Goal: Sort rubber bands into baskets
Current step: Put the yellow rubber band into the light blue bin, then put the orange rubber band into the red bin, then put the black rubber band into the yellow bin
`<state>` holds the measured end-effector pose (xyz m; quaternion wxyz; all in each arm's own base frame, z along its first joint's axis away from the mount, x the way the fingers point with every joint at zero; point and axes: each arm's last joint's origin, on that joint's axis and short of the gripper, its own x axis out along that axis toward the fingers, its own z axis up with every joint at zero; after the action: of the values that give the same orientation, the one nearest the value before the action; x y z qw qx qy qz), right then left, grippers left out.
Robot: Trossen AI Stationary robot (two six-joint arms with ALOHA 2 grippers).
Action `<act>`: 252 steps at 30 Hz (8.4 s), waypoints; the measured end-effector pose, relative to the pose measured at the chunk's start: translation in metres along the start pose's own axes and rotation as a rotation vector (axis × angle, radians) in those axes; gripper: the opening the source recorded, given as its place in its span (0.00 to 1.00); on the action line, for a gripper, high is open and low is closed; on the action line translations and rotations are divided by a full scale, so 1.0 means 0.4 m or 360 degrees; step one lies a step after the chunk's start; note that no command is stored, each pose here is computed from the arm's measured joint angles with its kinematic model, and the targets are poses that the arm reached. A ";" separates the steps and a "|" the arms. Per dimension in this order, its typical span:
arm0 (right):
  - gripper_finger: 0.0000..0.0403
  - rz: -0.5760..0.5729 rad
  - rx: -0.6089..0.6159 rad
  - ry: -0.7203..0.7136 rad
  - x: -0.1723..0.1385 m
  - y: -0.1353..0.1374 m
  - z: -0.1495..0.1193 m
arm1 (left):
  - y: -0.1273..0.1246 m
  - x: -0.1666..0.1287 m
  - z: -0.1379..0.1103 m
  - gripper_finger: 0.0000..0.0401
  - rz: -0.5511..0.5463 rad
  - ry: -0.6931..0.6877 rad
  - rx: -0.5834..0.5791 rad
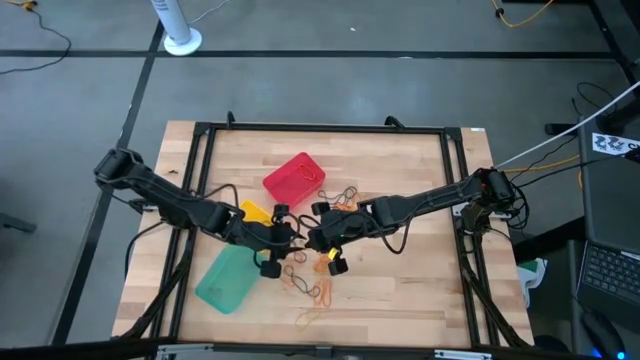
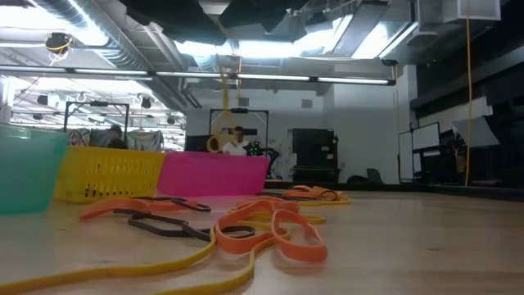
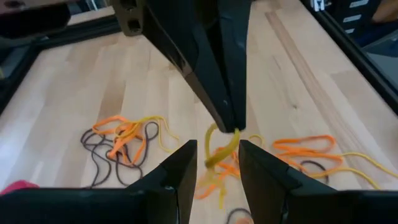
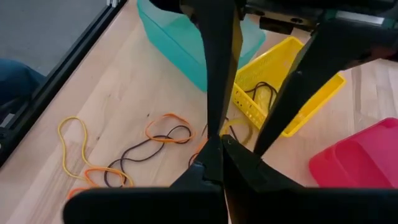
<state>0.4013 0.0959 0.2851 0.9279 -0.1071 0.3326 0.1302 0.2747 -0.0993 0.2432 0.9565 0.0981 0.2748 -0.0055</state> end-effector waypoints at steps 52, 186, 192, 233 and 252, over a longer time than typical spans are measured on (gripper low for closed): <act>0.49 0.0041 0.0173 0.0322 0.051 0.019 -0.128 | -0.019 -0.340 -0.075 0.03 -0.0478 0.0670 -0.1284; 0.00 -0.0390 0.0977 -0.0070 0.088 -0.374 -0.017 | -0.085 -0.240 -0.073 0.36 -0.0218 0.0538 -0.1095; 0.00 -0.0603 0.0867 -0.0100 0.083 -0.445 -0.039 | -0.086 -0.239 -0.068 0.36 -0.0242 0.0508 -0.1069; 0.45 -0.0155 0.0576 0.0209 0.241 -0.114 -0.032 | -0.088 -0.239 -0.063 0.36 -0.0268 0.0477 -0.0995; 0.45 -0.0155 0.0589 0.0475 0.399 -0.083 -0.163 | -0.088 -0.239 -0.064 0.36 -0.0268 0.0478 -0.0998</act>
<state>0.4922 0.0730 0.1365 0.8775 0.0308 0.4786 0.0049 0.1779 -0.1331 0.2656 0.8853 -0.2233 0.4077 0.0147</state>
